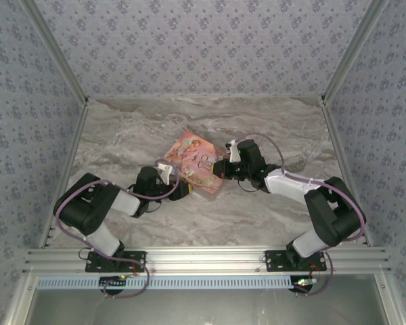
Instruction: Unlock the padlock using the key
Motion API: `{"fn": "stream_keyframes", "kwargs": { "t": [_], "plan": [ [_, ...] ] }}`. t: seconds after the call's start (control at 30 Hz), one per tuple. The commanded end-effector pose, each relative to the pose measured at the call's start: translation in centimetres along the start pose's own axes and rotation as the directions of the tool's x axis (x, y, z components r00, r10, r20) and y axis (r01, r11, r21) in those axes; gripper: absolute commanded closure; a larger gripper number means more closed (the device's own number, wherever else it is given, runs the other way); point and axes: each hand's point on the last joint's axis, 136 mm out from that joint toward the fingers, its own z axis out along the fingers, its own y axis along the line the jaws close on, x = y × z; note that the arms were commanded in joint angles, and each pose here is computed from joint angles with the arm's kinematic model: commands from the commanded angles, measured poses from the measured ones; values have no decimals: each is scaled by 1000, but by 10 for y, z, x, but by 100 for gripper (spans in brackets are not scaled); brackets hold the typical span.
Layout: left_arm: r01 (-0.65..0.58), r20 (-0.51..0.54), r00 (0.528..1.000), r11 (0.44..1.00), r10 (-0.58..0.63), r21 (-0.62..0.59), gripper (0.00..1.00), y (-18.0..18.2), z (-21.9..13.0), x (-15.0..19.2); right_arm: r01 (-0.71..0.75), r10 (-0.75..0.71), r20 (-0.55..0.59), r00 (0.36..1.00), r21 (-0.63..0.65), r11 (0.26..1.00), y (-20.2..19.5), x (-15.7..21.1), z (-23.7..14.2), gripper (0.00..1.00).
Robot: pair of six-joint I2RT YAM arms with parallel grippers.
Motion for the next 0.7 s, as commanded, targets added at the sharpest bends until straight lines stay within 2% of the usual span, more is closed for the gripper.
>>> {"fn": "stream_keyframes", "kwargs": {
  "t": [0.0, 0.33, 0.47, 0.67],
  "plan": [
    [-60, 64, 996, 997, 57, 53, 69, -17, 3, -23, -20, 21, -19, 1000, 26, 999, -6, 9, -4, 96],
    [-39, 62, 997, 999, 36, 33, 72, -26, 1, -27, 53, -52, 61, 997, -23, 998, 15, -11, -19, 96],
    [4, 62, 998, 1000, -5, 12, 72, -35, -2, -34, 170, -167, 101, 981, -19, 985, 25, -16, -34, 96],
    [123, 63, 990, 992, -124, 28, 77, -55, -7, -49, 323, -320, 114, 941, -14, 946, 36, 3, -50, 96]
  ]
}}
